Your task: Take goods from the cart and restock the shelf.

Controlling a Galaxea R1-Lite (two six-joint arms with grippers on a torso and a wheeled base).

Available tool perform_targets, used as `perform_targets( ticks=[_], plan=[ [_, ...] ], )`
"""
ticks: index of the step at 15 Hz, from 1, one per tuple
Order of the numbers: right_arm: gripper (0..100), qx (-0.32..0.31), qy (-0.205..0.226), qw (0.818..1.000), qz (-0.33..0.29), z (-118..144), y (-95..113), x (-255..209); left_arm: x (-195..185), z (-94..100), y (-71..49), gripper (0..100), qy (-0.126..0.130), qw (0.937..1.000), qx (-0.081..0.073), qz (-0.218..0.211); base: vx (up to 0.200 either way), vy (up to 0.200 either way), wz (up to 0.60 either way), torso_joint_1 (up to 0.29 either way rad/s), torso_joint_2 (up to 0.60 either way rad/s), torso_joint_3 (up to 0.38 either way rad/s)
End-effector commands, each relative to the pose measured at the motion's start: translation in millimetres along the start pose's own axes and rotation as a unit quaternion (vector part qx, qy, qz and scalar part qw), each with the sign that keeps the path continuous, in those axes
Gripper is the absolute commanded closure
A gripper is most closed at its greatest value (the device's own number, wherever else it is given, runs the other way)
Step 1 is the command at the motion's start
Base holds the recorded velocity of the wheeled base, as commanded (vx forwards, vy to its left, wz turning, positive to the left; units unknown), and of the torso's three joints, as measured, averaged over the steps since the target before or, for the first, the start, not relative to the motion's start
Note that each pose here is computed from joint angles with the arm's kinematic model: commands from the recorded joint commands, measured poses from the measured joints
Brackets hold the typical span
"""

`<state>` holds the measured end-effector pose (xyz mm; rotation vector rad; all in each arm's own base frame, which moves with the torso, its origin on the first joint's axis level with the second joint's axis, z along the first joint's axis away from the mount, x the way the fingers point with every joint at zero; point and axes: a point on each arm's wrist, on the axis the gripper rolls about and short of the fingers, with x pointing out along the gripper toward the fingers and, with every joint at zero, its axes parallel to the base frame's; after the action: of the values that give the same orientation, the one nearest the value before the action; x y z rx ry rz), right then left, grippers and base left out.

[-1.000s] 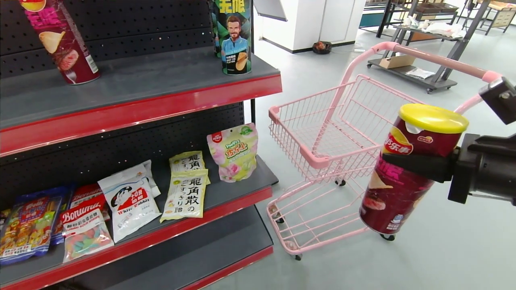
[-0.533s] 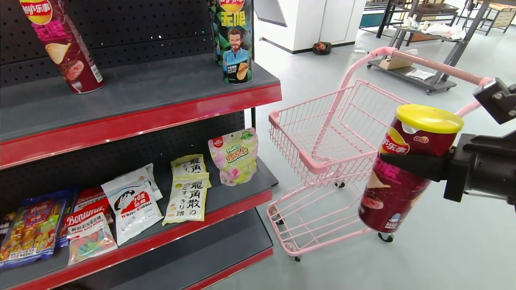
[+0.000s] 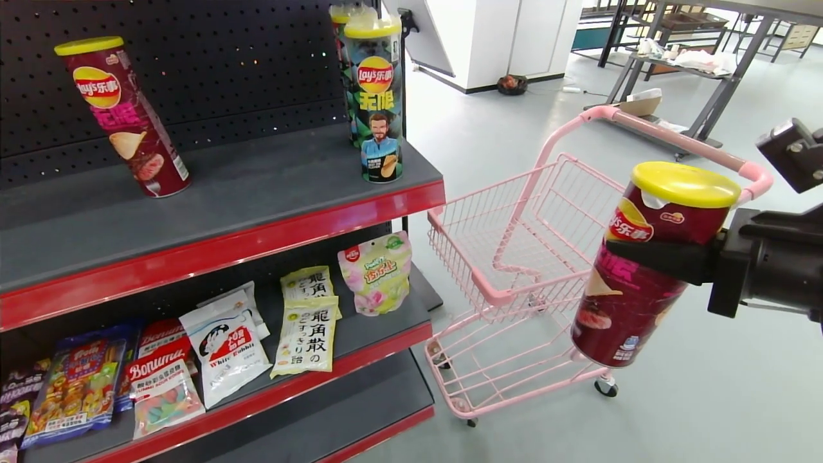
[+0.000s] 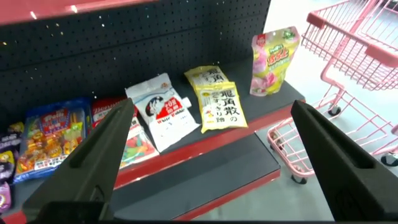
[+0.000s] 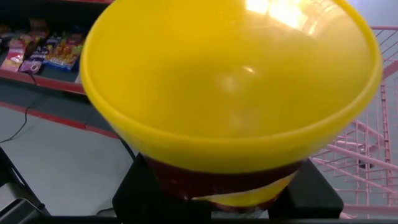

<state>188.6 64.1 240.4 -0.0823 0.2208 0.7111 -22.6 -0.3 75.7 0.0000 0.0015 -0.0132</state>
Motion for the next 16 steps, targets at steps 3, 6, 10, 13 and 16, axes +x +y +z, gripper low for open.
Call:
perform_targets(
  ticks=[3, 6, 10, 13, 16],
  plan=[
    [100, -0.001, -0.002, 1.0, 0.0, 0.5, 0.6, -1.2, 0.0, 0.0, 0.0, 0, 0.0, 1.0, 0.0, 0.0, 0.0, 0.0, 0.0, 0.199, -0.58, -0.38],
    [100, -0.001, -0.001, 1.0, 0.001, -0.6, 0.9, -1.4, 0.0, 0.0, 0.0, 0, 0.0, 1.0, 0.0, 0.0, 0.0, 0.0, 0.0, 0.24, -0.61, -0.378],
    [100, -0.001, 0.0, 1.0, 0.003, -1.9, 2.2, -2.6, 0.0, 0.0, 0.0, 0, 0.0, 1.0, 0.0, -0.001, 0.0, 0.0, 0.0, 0.181, -0.44, -0.266],
    [100, 0.0, 0.001, 1.0, 0.003, -2.8, 2.3, -2.5, 0.0, 0.0, 0.0, 0, 0.0, 1.0, 0.0, 0.0, 0.0, 0.0, 0.0, 0.155, -0.38, -0.224],
    [100, 0.0, 0.002, 1.0, 0.003, -3.0, 2.3, -2.5, 0.0, 0.0, 0.0, 0, 0.0, 1.0, 0.0, 0.0, 0.0, 0.0, 0.0, 0.154, -0.36, -0.216]
  ],
)
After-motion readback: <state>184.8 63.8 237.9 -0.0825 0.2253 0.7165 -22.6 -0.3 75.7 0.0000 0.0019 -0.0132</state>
